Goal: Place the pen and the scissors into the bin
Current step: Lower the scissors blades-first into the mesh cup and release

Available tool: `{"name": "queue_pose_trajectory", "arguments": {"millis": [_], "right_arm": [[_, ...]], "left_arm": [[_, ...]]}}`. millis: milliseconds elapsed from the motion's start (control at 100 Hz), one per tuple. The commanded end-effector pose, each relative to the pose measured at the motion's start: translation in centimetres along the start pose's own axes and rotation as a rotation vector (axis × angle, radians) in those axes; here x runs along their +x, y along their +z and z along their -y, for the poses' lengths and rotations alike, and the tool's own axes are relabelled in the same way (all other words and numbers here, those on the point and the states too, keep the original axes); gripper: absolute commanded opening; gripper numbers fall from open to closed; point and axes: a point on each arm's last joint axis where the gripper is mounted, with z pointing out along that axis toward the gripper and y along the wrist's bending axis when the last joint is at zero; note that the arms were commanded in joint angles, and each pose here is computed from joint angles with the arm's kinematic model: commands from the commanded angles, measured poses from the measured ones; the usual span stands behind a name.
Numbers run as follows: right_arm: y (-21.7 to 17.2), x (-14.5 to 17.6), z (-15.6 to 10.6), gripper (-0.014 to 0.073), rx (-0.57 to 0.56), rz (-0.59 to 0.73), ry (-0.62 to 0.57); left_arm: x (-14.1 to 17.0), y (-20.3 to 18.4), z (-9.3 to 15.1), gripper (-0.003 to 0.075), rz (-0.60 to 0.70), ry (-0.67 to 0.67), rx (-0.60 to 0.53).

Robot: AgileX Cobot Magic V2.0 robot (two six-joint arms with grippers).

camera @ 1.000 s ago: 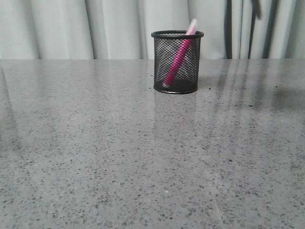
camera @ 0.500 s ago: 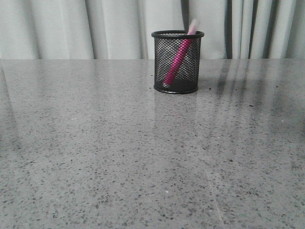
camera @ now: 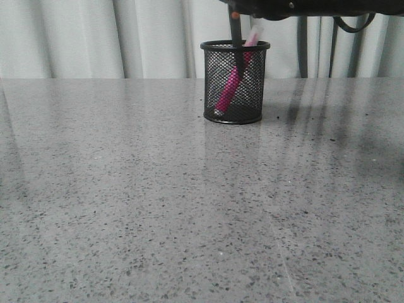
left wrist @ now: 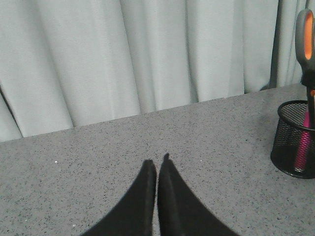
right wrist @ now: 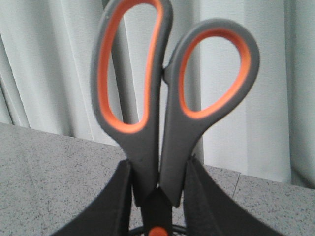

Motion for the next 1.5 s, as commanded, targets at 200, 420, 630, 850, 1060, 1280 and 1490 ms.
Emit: {"name": "queue_pose_trajectory", "arguments": {"millis": [200,420,630,850,1060,1280,1490], "right_arm": [[-1.1,-1.3,0.1,-0.0076,0.003,0.1,-0.01],[-1.1,-1.2,0.0,-0.0076,0.002,0.087,-0.01],[-1.0,-0.8,0.0,-0.0076,0.0,0.049,-0.01],[-0.9,-0.3,0.0,-0.0076,-0.002,0.018,-0.011],[-0.9,-0.1,0.0,-0.0076,-0.002,0.007,-0.011],[-0.9,-0.1,0.0,0.004,-0.003,0.009,-0.013],[-0.9,-0.4,0.0,0.0293,-0.001,0.037,-0.013]], "left_arm": [[-1.2,-0.2,-0.3,-0.0019,0.057,-0.025,-0.031],[-1.2,-0.2,-0.3,-0.0019,0.057,-0.025,-0.031],[-1.2,-0.2,-0.3,-0.0019,0.057,-0.025,-0.031],[-1.2,-0.2,-0.3,-0.0019,0.057,-0.025,-0.031],[-1.2,-0.2,-0.3,-0.0019,0.057,-0.025,-0.031],[-1.2,-0.2,-0.3,-0.0019,0.057,-0.025,-0.031],[-1.2,-0.2,-0.3,-0.0019,0.057,-0.025,-0.031]]}}
